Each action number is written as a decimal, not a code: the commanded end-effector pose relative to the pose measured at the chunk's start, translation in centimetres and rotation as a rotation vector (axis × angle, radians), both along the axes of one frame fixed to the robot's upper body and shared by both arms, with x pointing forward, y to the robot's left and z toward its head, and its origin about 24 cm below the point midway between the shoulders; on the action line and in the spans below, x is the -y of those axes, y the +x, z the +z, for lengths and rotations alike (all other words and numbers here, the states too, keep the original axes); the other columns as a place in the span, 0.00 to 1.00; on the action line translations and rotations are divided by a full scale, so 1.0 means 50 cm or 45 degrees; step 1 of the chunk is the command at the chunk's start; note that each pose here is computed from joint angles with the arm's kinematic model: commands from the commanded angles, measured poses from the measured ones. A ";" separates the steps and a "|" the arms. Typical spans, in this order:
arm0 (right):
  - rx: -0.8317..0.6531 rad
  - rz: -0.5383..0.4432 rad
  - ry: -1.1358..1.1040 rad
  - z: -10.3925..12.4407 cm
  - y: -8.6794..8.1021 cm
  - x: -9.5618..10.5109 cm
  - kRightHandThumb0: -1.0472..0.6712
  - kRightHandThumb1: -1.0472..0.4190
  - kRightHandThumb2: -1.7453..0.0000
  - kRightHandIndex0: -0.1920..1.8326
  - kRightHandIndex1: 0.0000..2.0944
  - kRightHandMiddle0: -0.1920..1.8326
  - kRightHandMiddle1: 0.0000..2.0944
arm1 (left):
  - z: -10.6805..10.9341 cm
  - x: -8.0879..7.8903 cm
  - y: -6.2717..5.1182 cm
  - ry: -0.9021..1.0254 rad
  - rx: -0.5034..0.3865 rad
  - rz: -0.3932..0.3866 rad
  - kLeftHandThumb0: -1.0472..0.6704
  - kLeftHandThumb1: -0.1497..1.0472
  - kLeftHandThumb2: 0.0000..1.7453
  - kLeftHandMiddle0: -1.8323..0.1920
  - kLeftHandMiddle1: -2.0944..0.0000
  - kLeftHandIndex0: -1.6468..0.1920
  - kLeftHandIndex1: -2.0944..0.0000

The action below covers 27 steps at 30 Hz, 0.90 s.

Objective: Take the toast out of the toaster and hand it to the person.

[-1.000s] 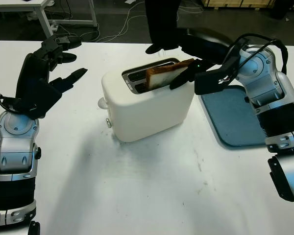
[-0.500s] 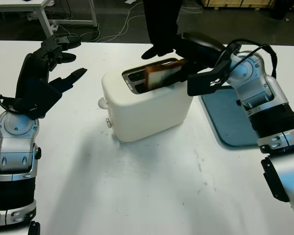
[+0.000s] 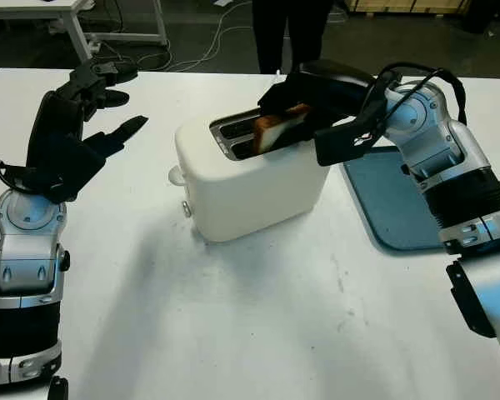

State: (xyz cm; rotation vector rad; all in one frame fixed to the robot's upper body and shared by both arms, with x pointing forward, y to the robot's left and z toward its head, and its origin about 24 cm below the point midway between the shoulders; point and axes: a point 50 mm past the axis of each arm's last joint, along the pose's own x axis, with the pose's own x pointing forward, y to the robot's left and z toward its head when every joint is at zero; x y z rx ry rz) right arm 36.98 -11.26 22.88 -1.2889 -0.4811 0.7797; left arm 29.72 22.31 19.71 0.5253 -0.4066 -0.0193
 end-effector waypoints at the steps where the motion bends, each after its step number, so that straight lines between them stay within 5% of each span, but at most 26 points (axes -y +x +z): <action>1: 0.034 0.018 -0.045 -0.018 -0.003 0.005 0.40 0.17 0.98 0.56 0.83 0.44 0.83 | 0.000 -0.001 0.000 0.018 0.005 0.008 0.39 0.89 0.08 0.82 0.56 0.72 0.74; 8: 0.252 -0.005 0.218 0.001 0.001 0.016 0.53 0.14 0.97 0.62 0.83 0.50 0.83 | 0.000 0.000 0.001 0.014 0.006 -0.006 0.39 0.89 0.07 0.82 0.55 0.72 0.74; 12: 0.171 -0.083 0.554 0.046 0.024 0.047 0.56 0.13 0.97 0.59 0.83 0.48 0.83 | 0.000 -0.001 0.002 0.004 0.000 -0.010 0.38 0.89 0.08 0.83 0.55 0.72 0.74; 19: 0.092 -0.135 1.296 0.130 0.044 0.119 0.54 0.12 0.96 0.62 0.83 0.51 0.83 | 0.001 -0.003 0.001 0.027 0.005 -0.007 0.39 0.89 0.07 0.82 0.55 0.72 0.74; 27: 0.061 -0.142 1.631 0.175 0.034 0.197 0.45 0.15 0.95 0.63 0.83 0.51 0.83 | -0.001 -0.004 0.000 0.016 0.000 0.002 0.39 0.89 0.08 0.82 0.56 0.73 0.74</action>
